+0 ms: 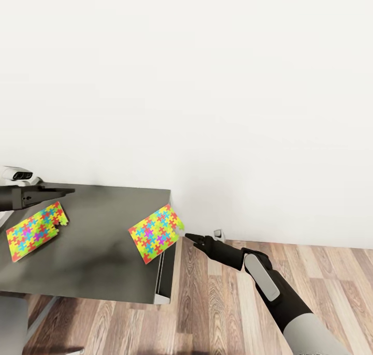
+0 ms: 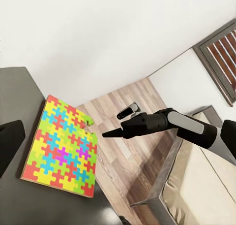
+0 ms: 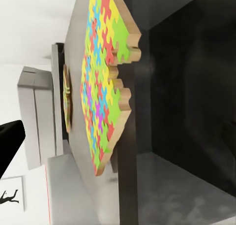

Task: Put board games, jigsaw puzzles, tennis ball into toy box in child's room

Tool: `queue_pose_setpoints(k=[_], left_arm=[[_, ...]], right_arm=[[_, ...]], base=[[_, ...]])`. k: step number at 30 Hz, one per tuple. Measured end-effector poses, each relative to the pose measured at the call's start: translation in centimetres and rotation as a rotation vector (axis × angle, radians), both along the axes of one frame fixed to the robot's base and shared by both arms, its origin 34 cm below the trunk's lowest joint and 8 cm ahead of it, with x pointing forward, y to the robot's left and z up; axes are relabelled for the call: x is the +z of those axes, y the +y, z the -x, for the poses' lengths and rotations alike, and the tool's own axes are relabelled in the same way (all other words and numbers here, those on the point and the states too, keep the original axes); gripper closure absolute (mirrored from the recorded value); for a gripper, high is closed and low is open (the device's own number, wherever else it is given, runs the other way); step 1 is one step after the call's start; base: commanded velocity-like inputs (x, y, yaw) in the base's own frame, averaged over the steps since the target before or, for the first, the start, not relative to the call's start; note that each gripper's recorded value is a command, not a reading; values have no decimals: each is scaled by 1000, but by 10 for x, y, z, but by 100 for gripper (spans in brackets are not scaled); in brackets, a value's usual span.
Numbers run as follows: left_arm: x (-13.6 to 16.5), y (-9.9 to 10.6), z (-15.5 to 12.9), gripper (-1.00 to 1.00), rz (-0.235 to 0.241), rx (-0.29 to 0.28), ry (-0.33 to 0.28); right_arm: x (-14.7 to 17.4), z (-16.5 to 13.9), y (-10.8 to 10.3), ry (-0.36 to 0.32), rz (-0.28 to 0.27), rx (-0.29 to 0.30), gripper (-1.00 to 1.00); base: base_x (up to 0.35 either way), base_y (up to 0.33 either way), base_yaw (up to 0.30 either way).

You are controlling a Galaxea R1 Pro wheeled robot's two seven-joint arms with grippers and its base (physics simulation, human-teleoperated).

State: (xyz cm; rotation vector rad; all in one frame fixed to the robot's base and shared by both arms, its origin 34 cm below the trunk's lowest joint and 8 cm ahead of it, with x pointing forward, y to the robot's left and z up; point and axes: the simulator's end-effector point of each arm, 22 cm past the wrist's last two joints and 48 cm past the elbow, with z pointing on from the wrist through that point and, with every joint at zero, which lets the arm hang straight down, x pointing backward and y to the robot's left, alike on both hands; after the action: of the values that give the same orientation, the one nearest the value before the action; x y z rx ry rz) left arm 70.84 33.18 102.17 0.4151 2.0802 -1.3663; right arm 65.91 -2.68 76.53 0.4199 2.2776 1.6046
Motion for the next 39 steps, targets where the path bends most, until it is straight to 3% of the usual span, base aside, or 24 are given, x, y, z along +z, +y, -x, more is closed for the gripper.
queue_pose_setpoints(k=[39], left_arm=[[1, 2, 0, -100, -5, 3, -1]], right_arm=[[3, -5, -1, -7, -6, -3, -100]], base=[[0, 81, 0]])
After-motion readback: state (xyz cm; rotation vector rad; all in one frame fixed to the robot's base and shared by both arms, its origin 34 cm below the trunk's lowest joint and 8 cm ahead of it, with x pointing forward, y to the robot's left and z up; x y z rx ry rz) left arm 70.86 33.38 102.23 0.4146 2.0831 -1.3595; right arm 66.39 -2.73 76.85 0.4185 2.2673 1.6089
